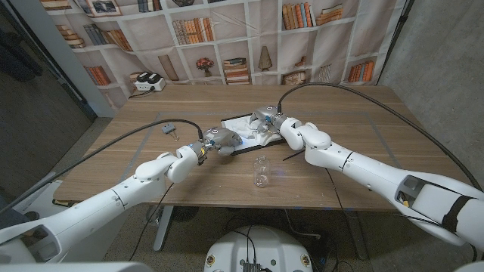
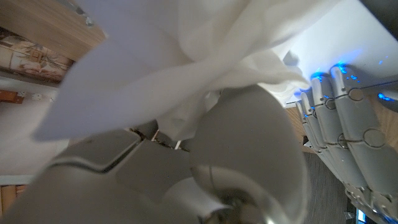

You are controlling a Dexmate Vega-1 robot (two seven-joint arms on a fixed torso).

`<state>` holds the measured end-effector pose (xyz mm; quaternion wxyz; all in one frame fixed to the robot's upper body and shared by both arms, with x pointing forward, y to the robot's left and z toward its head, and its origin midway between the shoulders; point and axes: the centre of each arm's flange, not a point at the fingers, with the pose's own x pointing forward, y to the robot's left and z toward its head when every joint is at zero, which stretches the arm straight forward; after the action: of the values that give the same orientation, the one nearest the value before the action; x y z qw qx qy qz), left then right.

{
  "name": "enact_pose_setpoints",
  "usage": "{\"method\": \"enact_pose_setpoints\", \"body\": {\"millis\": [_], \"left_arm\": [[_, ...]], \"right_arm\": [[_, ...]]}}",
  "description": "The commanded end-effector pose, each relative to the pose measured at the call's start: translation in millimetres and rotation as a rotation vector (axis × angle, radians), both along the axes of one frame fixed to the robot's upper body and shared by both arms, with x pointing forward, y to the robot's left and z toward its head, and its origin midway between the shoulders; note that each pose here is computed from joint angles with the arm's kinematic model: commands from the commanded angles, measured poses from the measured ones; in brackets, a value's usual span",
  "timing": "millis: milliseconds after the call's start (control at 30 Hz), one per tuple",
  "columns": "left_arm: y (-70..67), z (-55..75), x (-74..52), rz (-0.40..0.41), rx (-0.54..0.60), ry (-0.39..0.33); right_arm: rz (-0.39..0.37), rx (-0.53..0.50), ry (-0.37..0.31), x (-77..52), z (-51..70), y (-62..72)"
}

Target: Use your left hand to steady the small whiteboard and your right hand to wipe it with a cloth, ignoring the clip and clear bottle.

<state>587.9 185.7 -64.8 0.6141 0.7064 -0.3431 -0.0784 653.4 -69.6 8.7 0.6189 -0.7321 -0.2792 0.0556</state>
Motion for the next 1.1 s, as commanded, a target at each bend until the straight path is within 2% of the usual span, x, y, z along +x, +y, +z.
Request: {"method": "enact_pose_setpoints", "body": {"millis": [33, 300, 467, 533, 833, 1100], "left_arm": [[4.4, -0.2, -2.4, 0.0, 0.002, -0.011], [8.6, -1.6, -3.0, 0.005, -0.007, -0.01], [8.9, -2.0, -2.5, 0.005, -0.009, -0.01], [9.0, -2.2, -2.0, 0.003, -0.009, -0.009], [8.6, -4.6, -2.2, -0.002, -0.021, -0.006], [8.2, -7.3, -2.4, 0.009, -0.02, 0.003]], "right_arm": [[-0.059, 0.009, -0.004, 19.1, 16.9, -1.3], [-0.142, 0.059, -0.01, 30.4, 26.4, -19.4], [-0.175, 0.075, -0.012, 32.5, 28.0, -26.8], [-0.176, 0.073, -0.01, 29.3, 26.7, -28.7], [-0.097, 0.03, -0.008, 6.7, 18.0, -10.8], [-0.013, -0.006, 0.052, -5.4, 4.0, 5.8]]}}
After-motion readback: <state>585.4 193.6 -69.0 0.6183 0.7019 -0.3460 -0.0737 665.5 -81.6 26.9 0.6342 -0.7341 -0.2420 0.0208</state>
